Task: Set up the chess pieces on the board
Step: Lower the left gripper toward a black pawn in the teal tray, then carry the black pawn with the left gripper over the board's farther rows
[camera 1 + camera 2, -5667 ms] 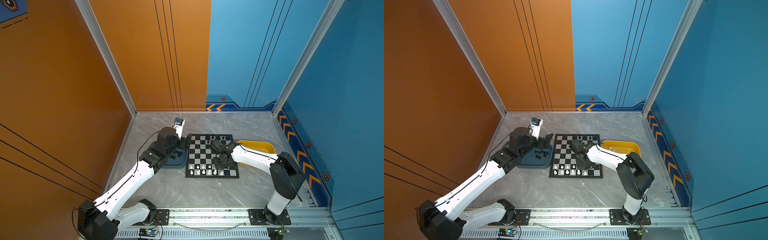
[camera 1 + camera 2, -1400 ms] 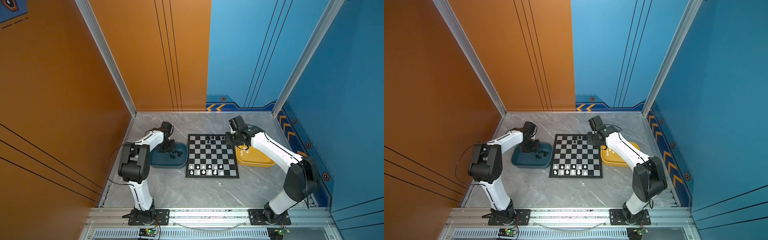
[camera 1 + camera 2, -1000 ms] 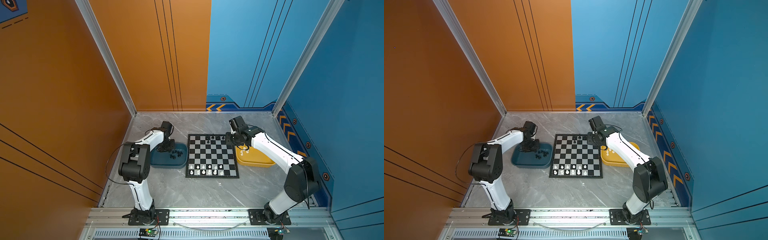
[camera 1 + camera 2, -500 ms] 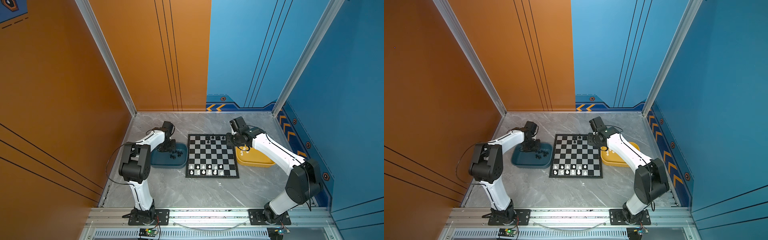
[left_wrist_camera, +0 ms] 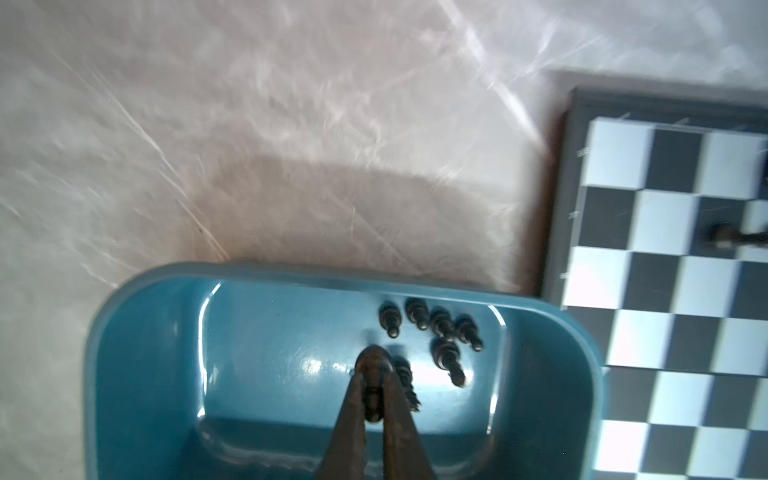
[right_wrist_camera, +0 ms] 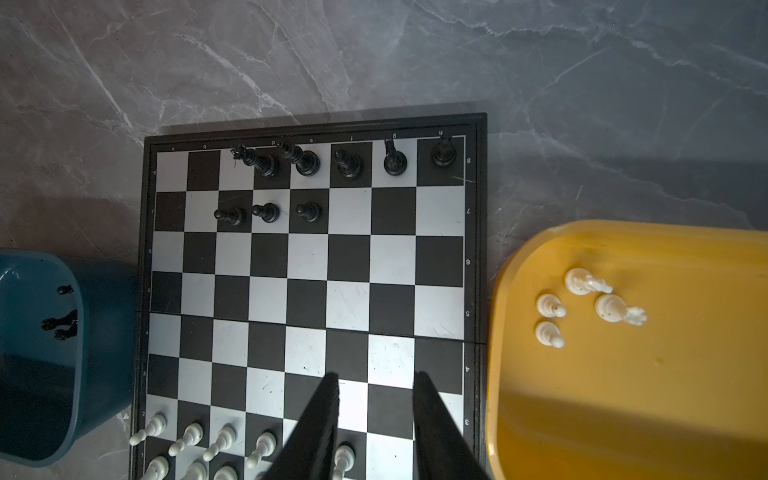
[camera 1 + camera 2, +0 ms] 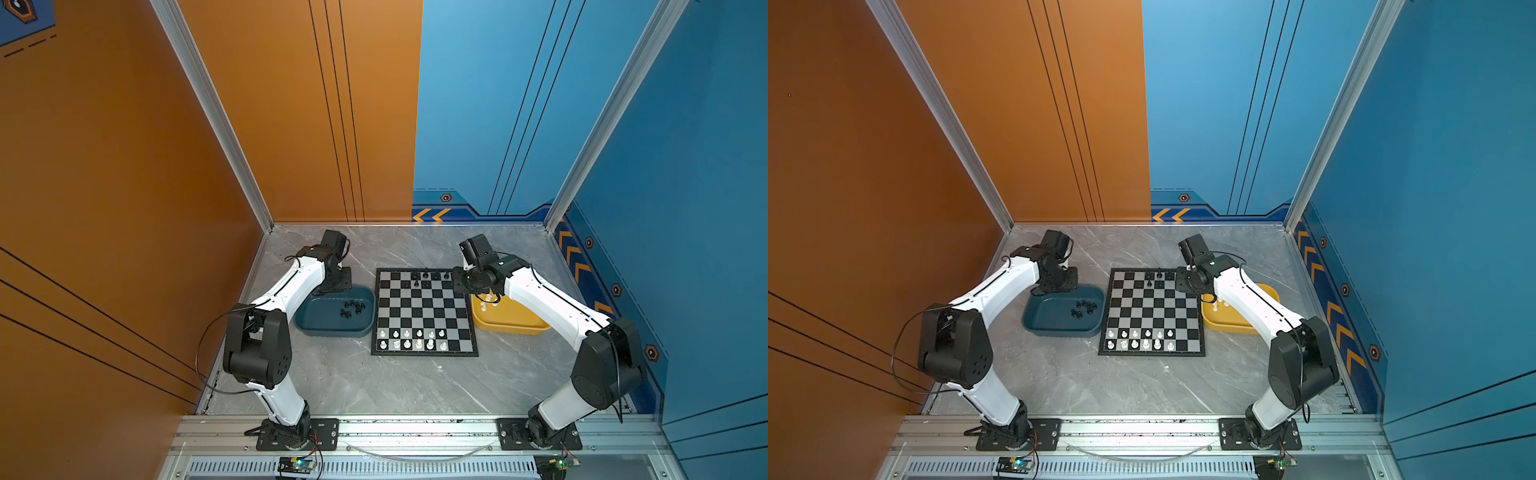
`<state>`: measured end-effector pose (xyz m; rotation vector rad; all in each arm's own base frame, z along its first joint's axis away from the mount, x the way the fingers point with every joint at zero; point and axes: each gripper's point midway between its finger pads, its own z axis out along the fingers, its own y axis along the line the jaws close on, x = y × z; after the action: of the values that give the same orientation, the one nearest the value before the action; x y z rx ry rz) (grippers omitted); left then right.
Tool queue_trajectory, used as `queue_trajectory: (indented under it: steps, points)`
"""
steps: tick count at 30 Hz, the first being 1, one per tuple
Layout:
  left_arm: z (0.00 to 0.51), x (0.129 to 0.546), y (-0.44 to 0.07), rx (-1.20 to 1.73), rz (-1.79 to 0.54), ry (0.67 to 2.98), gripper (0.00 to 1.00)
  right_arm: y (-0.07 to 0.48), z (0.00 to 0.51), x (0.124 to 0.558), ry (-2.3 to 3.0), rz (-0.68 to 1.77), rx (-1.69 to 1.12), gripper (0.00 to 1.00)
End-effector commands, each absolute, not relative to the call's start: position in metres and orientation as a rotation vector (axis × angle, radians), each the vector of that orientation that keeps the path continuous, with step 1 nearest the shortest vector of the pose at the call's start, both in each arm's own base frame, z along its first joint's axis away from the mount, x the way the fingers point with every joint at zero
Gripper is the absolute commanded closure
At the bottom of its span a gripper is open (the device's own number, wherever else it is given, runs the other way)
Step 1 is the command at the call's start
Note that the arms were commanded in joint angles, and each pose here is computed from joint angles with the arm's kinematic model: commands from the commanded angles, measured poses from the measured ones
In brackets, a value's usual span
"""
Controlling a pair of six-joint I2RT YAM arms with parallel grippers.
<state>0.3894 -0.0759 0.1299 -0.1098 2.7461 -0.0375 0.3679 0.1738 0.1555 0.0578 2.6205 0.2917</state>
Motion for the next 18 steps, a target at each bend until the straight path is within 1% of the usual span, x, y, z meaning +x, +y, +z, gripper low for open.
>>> queue_trajectory:
  steps: [1,4,8,13,18]
  points:
    - [0.161,0.391,-0.088,-0.029,-0.032,2.701,1.00,0.173,0.160,0.368,2.603,0.322,0.064,0.67]
    - [0.178,0.399,-0.115,0.057,-0.078,2.672,1.00,0.174,0.159,0.367,2.607,0.328,0.059,0.68]
    - [0.184,0.409,-0.156,0.184,-0.114,2.652,1.00,0.172,0.159,0.367,2.605,0.326,0.064,0.68]
    - [0.166,0.421,-0.196,0.302,-0.131,2.690,1.00,0.171,0.159,0.366,2.600,0.343,0.074,0.69]
    - [0.145,0.429,-0.221,0.347,-0.146,2.725,1.00,0.168,0.161,0.365,2.594,0.347,0.078,0.68]
